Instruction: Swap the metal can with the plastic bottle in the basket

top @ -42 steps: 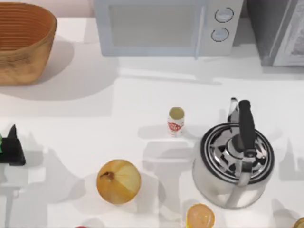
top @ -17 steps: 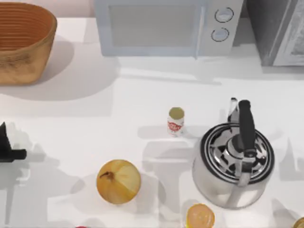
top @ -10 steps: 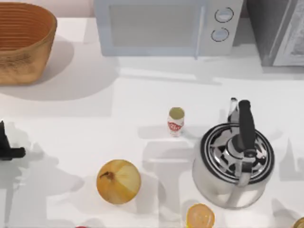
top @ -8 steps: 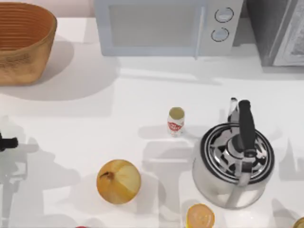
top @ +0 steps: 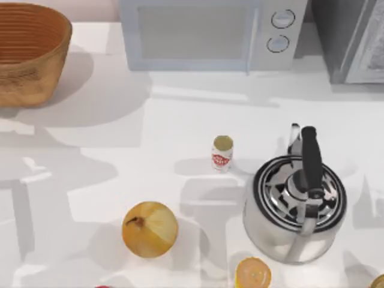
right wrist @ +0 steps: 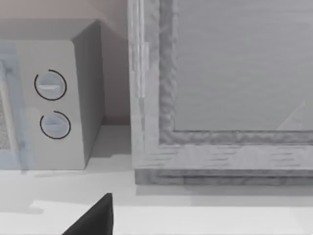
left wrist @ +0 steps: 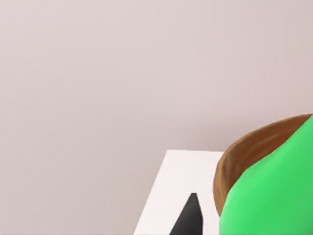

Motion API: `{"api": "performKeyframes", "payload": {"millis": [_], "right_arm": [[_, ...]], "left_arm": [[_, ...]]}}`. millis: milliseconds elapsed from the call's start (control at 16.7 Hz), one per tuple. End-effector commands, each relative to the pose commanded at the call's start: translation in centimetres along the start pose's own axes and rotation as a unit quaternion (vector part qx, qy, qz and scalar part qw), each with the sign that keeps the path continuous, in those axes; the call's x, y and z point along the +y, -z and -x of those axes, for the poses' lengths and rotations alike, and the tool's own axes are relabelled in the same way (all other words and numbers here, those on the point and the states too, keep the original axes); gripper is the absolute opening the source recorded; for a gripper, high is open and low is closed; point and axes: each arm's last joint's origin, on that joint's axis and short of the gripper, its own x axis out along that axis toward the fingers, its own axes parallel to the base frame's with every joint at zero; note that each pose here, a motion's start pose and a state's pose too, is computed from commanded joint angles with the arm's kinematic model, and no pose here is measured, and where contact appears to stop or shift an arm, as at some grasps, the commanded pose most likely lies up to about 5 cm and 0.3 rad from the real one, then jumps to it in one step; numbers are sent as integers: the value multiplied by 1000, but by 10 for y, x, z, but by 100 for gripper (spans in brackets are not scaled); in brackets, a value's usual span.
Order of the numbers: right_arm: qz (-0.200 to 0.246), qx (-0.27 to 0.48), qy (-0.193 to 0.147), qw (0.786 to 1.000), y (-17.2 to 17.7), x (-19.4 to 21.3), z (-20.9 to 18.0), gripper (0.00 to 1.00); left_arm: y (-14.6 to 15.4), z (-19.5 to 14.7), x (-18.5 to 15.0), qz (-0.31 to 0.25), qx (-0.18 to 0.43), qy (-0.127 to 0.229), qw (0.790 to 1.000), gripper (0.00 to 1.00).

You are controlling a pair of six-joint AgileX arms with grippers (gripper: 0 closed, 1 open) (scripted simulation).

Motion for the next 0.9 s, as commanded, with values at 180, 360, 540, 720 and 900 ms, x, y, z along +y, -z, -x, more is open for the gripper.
{"api": "performKeyframes", "payload": {"millis": [180,360,540,720,900], "right_arm": [[0,0,0,1000,0,0,0,100],[0,0,0,1000,0,0,0,100],[0,0,0,1000,0,0,0,100],[0,0,0,1000,0,0,0,100],[0,0,0,1000,0,0,0,100]], "left_arm": [[-50,-23,0,3,21,16,1000,0],[-94,-36,-16,14,47,58,997,0],[-128,-39,-39,27,68,107,992,0],[-144,-39,-57,36,80,142,986,0],[-146,-39,-60,37,82,147,985,0]]}}
